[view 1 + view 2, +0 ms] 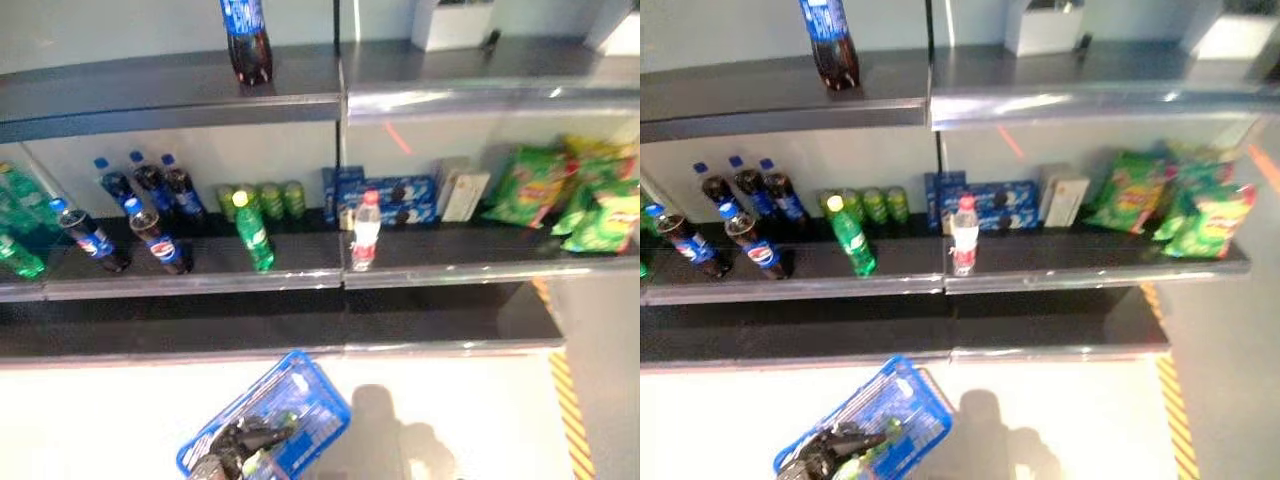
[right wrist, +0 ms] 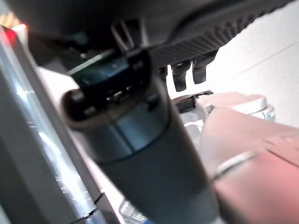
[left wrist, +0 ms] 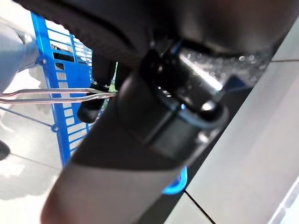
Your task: Pick up the drink and place into the basket.
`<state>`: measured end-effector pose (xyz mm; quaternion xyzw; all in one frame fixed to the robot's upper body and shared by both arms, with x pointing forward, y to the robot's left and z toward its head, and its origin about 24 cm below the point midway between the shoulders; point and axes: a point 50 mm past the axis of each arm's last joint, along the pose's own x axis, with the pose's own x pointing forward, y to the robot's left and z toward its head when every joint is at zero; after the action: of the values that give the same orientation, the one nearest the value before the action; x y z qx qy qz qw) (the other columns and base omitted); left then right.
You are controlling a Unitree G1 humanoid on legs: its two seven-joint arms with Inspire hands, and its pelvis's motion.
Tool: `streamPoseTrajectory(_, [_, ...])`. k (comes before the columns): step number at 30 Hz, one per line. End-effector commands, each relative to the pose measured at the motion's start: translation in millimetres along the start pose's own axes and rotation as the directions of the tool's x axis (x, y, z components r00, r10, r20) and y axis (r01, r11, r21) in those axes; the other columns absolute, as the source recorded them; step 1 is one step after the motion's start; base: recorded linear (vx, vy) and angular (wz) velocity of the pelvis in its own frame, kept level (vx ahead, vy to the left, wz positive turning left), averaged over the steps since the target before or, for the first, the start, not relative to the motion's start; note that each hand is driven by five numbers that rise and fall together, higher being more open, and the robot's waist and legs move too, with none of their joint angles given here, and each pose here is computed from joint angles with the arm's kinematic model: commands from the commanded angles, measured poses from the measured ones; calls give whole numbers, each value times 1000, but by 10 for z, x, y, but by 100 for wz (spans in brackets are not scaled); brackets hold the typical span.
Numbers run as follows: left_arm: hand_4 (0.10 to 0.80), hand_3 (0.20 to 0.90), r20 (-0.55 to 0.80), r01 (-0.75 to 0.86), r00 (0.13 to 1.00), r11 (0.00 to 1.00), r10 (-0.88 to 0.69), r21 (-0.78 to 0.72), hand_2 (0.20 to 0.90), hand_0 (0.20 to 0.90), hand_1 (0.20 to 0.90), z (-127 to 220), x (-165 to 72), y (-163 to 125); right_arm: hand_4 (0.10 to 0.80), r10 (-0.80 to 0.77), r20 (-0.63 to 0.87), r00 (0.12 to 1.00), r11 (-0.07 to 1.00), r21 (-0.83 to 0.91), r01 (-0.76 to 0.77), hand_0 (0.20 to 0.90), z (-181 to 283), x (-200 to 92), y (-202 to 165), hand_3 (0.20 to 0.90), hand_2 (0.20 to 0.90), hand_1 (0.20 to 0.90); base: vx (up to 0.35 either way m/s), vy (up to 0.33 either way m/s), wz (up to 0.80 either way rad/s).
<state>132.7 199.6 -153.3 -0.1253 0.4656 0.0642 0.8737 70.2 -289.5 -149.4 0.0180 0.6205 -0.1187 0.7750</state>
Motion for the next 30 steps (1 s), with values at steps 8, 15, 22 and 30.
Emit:
streamPoseTrajectory(8, [100, 200, -11, -77, 997, 988, 79, 135, 300, 300, 300, 105, -148, 556, 800, 18, 33, 999, 999, 43, -19, 900, 36, 20, 90, 900, 900, 900, 75, 180, 12])
streamPoseTrajectory(15, [100, 200, -16, -104, 994, 983, 108, 148, 300, 300, 300, 114, -172, 630, 800, 24, 24, 999, 998, 54, -26, 900, 1, 31, 150, 900, 900, 900, 18, 138, -1])
streamPoseTrajectory(22, [100, 200, -29, -122, 991, 981, 127, 151, 300, 300, 300, 133, -202, 726, 800, 20, 10, 1000, 998, 56, -21, 900, -26, 34, 161, 900, 900, 900, 25, 124, 1])
streamPoseTrajectory(30, [100, 200, -31, -123, 991, 972, 132, 200, 300, 300, 300, 208, -183, 733, 800, 21, 12, 1000, 993, 116, -22, 900, -113, 31, 152, 900, 900, 900, 36, -45, 47])
